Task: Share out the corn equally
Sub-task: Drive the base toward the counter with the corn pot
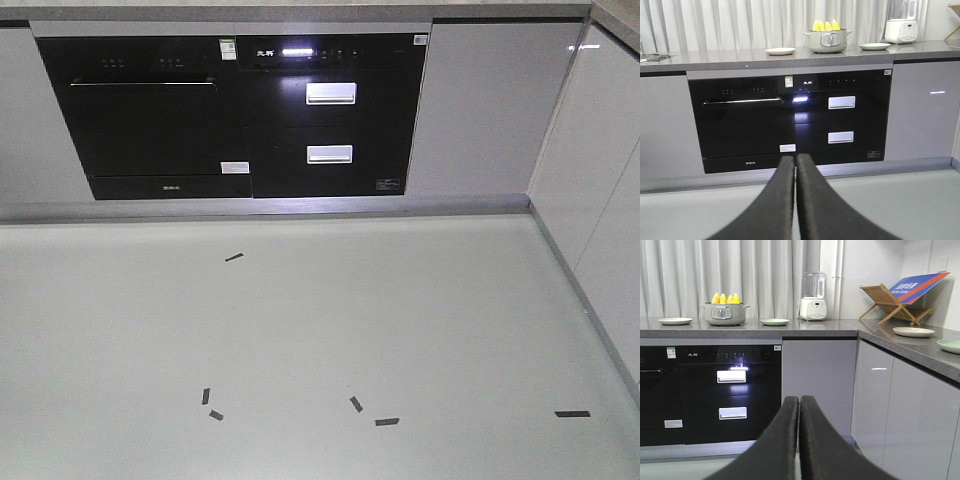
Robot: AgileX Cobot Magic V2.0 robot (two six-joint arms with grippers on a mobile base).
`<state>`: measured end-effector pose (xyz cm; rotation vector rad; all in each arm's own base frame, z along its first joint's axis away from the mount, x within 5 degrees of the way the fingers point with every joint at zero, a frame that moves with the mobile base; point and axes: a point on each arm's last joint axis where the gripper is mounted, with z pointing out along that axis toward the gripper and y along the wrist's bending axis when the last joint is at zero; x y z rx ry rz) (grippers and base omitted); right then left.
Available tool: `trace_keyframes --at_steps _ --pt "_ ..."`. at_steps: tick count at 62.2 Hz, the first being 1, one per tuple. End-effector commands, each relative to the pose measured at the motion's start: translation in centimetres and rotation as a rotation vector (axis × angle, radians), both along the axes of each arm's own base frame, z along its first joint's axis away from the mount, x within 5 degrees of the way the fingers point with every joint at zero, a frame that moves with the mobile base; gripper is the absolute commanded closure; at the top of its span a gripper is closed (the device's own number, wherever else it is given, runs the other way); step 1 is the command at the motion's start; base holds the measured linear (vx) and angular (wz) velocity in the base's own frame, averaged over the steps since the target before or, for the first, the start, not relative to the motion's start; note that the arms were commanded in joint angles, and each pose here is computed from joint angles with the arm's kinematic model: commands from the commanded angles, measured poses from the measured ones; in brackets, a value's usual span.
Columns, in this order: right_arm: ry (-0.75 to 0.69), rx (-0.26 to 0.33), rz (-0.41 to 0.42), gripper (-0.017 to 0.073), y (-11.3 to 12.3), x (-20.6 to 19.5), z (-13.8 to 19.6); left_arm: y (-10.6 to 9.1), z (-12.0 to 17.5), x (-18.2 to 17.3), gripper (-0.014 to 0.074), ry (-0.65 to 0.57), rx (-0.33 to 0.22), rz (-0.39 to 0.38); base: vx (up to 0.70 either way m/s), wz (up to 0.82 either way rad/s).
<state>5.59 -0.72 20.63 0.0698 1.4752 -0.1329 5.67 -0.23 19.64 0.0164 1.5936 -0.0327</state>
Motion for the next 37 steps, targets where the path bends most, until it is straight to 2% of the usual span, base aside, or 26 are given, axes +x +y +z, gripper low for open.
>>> trace_keyframes --at_steps 1,37 --pt "-0.075 -0.018 -0.002 0.0562 0.02 -0.08 0.5 0.11 0.22 -0.07 0.06 -0.072 -0.01 0.012 0.01 0.01" --pt "-0.075 -0.018 -0.002 0.0562 0.02 -0.08 0.5 0.11 0.22 -0.07 0.06 -0.072 -0.01 0.012 0.04 0.03"
